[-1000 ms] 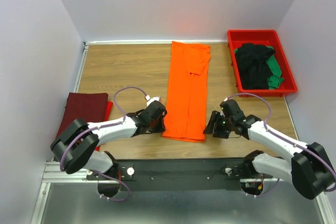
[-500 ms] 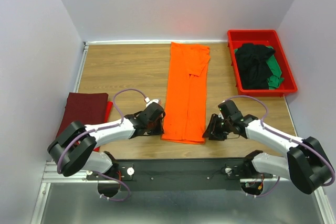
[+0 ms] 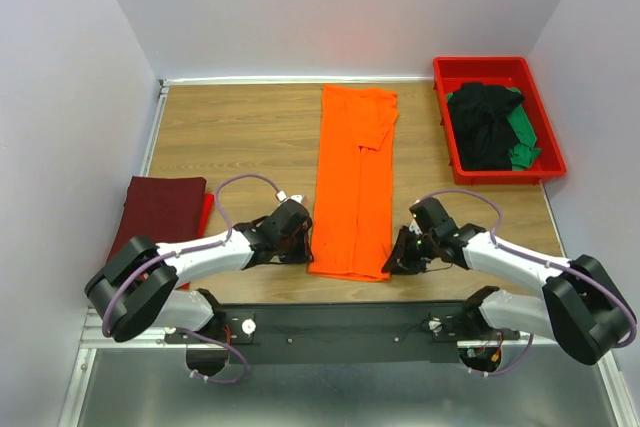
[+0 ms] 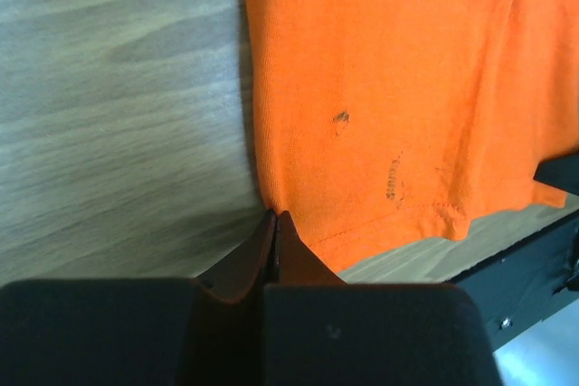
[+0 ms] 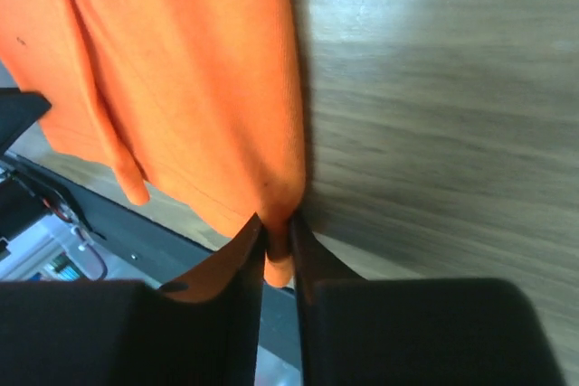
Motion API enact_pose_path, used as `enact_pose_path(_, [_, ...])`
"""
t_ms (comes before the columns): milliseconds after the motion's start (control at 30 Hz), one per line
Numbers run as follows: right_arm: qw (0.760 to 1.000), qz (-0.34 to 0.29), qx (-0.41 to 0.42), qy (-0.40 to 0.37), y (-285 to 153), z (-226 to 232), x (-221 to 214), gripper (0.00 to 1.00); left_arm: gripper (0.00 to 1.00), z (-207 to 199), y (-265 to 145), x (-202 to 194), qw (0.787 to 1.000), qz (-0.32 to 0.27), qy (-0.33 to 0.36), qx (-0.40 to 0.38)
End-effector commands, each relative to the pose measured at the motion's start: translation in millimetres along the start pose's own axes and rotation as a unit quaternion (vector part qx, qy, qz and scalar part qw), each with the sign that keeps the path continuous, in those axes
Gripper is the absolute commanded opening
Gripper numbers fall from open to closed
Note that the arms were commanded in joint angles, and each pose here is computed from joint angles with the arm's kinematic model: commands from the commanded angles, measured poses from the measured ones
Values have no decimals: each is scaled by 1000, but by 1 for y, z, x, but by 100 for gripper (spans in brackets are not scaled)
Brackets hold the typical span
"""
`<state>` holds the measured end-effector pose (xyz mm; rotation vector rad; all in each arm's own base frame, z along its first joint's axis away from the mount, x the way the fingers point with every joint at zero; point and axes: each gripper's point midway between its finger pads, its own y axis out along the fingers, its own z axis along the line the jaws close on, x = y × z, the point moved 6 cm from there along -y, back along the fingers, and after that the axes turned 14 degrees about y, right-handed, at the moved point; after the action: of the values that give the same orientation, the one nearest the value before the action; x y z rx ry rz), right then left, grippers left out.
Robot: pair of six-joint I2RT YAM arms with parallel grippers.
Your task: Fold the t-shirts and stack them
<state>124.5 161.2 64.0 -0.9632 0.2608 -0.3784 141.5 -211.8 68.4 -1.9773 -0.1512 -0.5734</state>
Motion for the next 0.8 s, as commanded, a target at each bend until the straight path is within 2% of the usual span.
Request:
enact_pose_path(0, [998, 27, -61, 8, 0, -31, -15, 17, 0, 4, -5, -24, 999, 47, 16, -4])
enact_pose_path(100, [999, 21, -47, -5, -7, -20, -12, 5, 0, 0, -9, -22, 999, 46, 21, -15])
enact_pose_path(167, [999, 2, -36, -25, -18, -4, -5, 1, 0, -5, -15, -13, 999, 34, 29, -22])
enact_pose_path(300, [996, -62, -28, -55, -34, 20, 15, 1, 0, -14, -26, 12, 999, -3, 49, -15])
enact_pose_path(433, [988, -119, -39, -91, -39, 44, 41, 1, 0, -25, -35, 59, 996, -58, 65, -12])
enact_pose_path(533, [980, -153, -56, -110, -32, 59, 63, 0, 0, -26, -33, 90, 994, -87, 56, -19])
enact_pose_path(567, [974, -186, -58, -116, -35, 68, 74, 1, 0, -25, -32, 99, 994, -93, 51, -18])
enact_pose_path(767, [948, -283, -72, -124, -31, 96, 116, 1, 0, -23, -11, 146, 992, -123, 26, -18])
